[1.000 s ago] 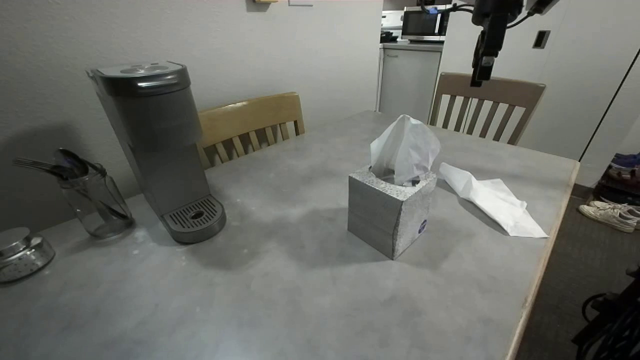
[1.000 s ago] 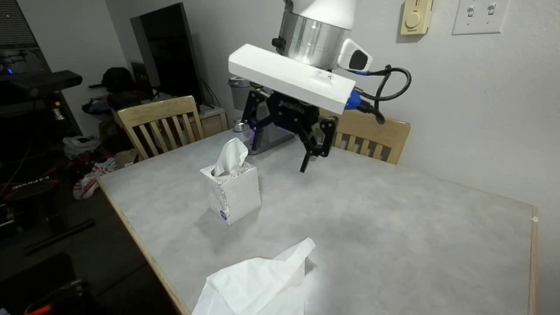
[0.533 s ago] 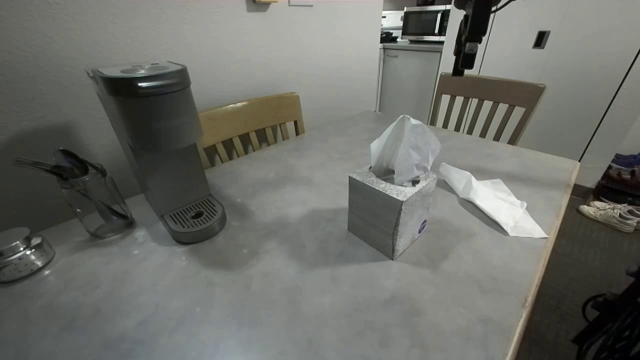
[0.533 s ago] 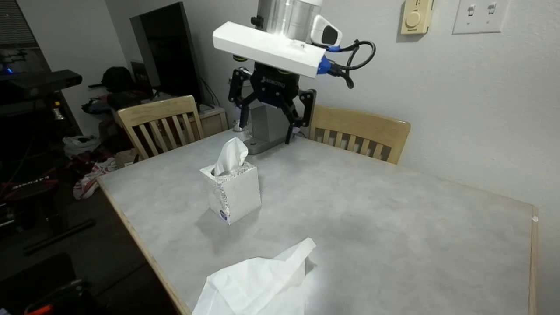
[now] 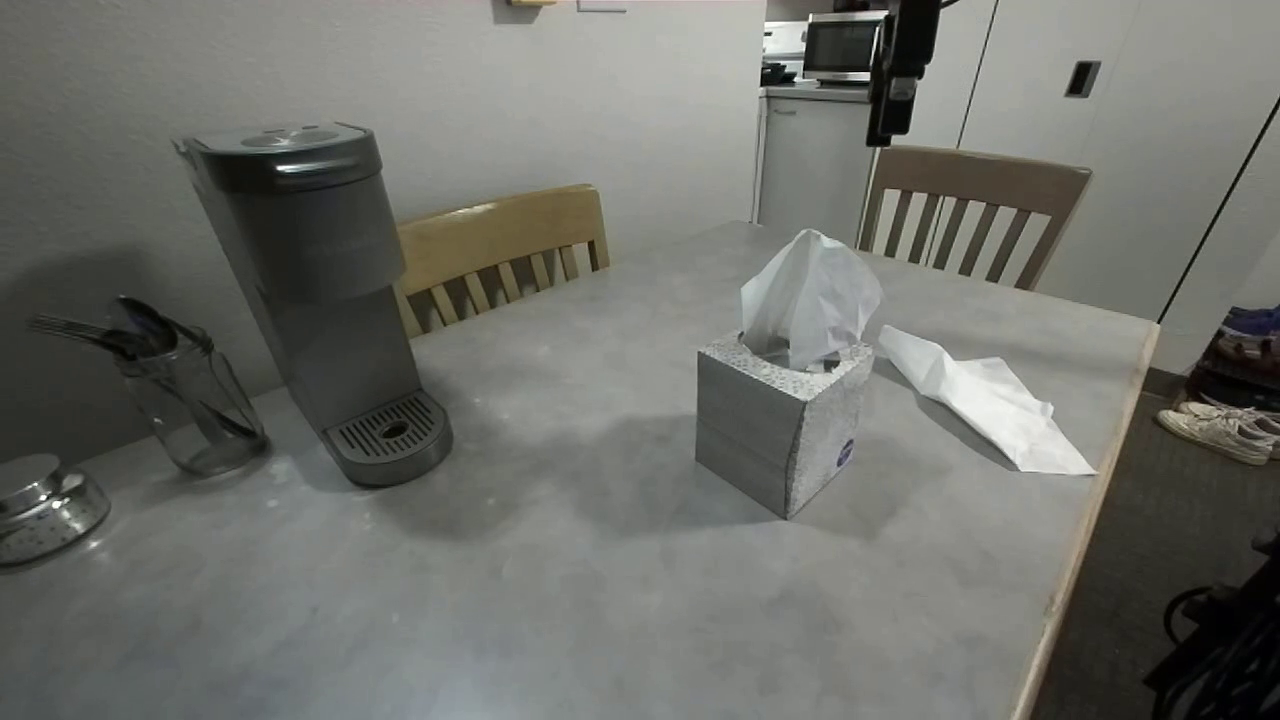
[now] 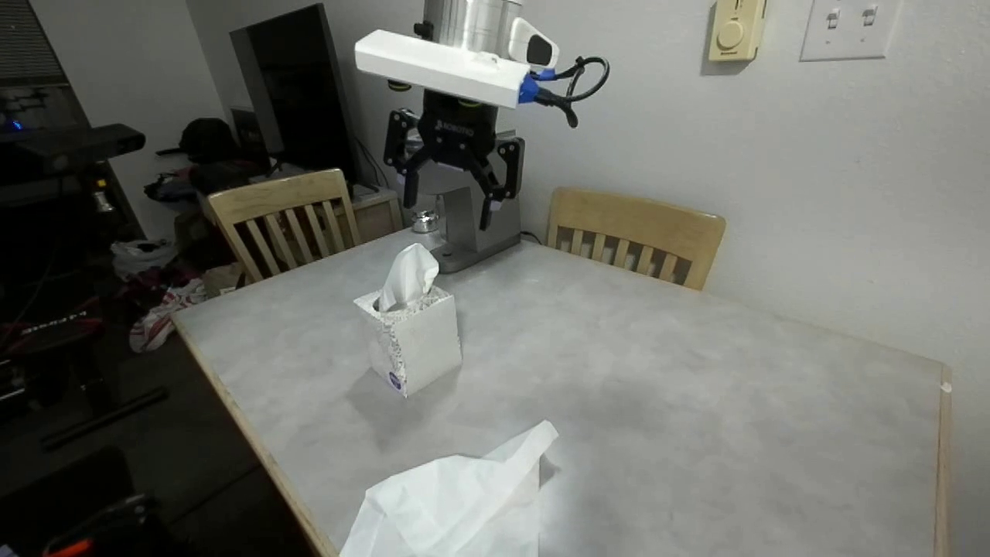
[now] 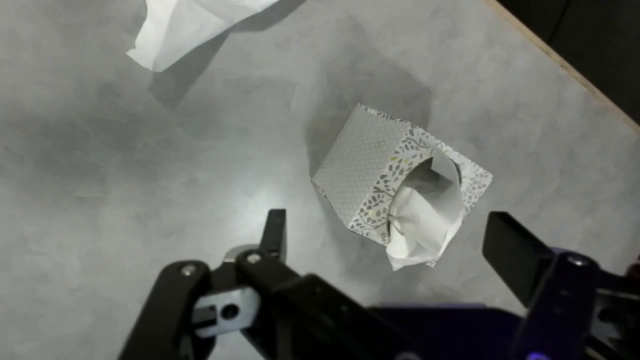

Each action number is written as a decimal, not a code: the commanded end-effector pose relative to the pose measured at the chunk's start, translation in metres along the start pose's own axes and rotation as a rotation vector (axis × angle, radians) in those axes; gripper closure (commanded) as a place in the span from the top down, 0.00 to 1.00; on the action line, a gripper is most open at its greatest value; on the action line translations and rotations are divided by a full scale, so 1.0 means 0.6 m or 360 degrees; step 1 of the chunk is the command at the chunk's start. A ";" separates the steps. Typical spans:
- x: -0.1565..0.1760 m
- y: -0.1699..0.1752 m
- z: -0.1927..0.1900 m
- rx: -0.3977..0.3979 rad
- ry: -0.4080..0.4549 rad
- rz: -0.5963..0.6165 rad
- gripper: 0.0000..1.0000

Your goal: Remove a piece of tissue paper from the box.

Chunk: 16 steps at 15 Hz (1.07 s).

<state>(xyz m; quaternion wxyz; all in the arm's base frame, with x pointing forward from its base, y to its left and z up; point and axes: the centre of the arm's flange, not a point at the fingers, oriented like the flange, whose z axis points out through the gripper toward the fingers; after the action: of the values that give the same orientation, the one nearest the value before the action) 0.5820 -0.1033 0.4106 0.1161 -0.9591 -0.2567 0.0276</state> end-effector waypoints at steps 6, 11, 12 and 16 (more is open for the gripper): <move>0.025 -0.027 0.014 -0.0017 -0.0047 -0.0012 1.00; 0.030 -0.034 0.016 -0.0017 -0.0053 -0.0016 1.00; 0.030 -0.034 0.016 -0.0018 -0.0053 -0.0016 1.00; 0.030 -0.034 0.016 -0.0018 -0.0054 -0.0016 1.00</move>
<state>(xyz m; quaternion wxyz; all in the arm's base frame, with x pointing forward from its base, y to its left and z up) 0.5866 -0.0749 0.4061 0.1066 -0.9578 -0.2637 0.0417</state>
